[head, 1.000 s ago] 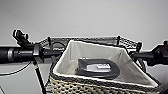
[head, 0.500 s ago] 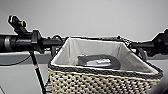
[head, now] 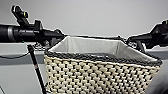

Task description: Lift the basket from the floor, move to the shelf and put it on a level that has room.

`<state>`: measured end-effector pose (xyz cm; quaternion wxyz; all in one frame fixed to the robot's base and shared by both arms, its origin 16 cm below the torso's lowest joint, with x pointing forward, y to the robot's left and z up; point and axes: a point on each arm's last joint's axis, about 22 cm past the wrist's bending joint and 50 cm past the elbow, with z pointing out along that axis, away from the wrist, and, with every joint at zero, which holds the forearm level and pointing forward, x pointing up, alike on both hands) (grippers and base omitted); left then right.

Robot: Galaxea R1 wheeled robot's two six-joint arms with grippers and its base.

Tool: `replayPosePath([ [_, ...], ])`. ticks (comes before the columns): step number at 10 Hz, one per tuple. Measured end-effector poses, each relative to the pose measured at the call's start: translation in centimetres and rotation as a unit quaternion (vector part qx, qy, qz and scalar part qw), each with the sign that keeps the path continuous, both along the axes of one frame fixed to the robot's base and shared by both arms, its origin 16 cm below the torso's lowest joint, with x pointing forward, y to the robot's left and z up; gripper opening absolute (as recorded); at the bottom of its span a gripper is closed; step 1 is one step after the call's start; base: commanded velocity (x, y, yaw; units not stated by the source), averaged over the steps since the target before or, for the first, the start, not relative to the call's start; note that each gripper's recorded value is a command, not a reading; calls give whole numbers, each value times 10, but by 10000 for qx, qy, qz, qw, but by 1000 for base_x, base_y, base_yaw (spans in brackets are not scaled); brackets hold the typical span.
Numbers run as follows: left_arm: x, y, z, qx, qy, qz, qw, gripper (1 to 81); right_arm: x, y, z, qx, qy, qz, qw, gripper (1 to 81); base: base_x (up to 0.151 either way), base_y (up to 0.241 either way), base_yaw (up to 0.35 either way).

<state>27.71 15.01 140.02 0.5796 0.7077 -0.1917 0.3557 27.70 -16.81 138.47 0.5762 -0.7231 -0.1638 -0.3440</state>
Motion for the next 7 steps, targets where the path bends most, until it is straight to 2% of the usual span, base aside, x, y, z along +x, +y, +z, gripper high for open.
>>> replayPosePath([
  [2,3,-6,17,96,-65,-44,9999,10,11,-1,12,-41,-20,-40,10000,10,0,0,0],
  [7,53,14,41,138,172,333,9992,10,48,-3,33,-69,71,-198,9998,10,0,0,0],
])
